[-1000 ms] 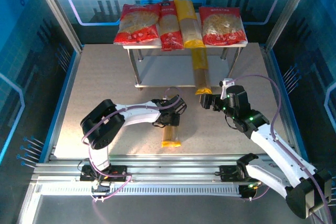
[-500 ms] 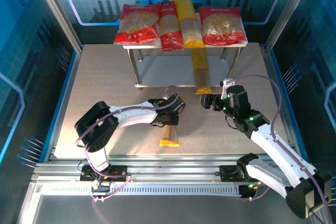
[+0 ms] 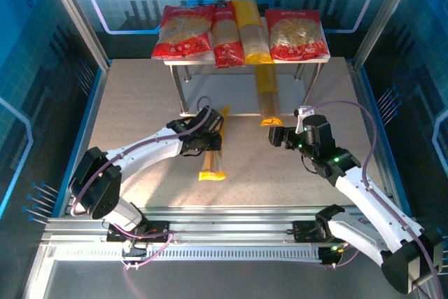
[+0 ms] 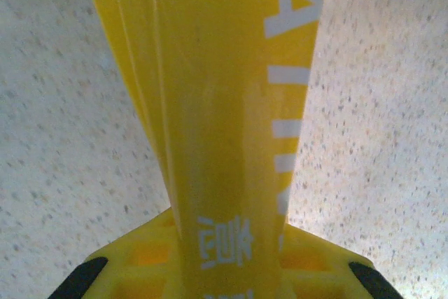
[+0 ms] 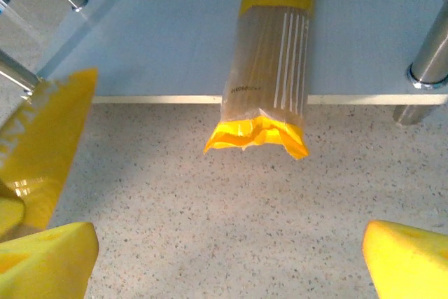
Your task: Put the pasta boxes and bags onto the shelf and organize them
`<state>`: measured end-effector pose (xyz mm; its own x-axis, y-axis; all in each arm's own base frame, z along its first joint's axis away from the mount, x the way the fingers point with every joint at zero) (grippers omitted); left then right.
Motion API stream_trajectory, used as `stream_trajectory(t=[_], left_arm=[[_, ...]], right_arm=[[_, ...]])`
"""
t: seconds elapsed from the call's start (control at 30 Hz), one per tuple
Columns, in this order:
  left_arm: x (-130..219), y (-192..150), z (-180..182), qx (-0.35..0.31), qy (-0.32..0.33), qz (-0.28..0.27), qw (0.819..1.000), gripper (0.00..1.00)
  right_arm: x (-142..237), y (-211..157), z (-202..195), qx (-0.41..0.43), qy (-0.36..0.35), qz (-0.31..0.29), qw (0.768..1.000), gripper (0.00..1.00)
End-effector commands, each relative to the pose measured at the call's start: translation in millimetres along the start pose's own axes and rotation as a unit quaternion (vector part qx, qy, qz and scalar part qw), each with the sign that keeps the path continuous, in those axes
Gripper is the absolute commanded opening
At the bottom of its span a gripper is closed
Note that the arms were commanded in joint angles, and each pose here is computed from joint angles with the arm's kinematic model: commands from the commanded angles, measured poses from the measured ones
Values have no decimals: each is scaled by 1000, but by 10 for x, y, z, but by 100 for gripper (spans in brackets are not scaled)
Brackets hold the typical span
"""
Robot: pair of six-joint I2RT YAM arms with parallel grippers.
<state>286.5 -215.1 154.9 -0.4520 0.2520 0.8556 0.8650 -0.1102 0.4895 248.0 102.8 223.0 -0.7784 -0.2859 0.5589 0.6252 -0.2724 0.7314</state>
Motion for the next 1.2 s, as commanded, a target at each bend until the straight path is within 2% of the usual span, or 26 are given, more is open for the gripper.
stream_trajectory(t=[0.0, 0.3, 0.5, 0.73, 1.17], left_arm=[[221, 531, -74, -14, -35, -92, 995, 0], [63, 1266, -131, -32, -49, -144, 988, 0], [-156, 1644, -136, -34, -44, -155, 986, 0], [-417, 1796, -96, -23, -44, -146, 988, 0], [-589, 2009, -43, -7, -28, -183, 983, 0]], right_arm=[[11, -46, -3, -3, -6, 17, 1000, 97], [-59, -495, 63, 7, 5, 101, 995, 97], [-114, -712, 87, 6, -6, 133, 991, 97], [-163, -783, 80, 11, -19, 148, 989, 97], [-220, -843, 62, 9, -28, 161, 987, 97]])
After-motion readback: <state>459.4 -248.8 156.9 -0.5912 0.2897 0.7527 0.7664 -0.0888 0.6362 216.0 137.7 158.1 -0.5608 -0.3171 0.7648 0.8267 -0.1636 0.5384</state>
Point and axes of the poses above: each hand's point on the last joint's axis, 136 mm out from that joint toward the fingers, its own x axis back along the fingers, its own z axis along the line the jaws close on, y = z × x, the point moved 5 cm from there along x, back along the fingers, and after that the axes turned 9 degrees about -x, right-handed, at the moved point
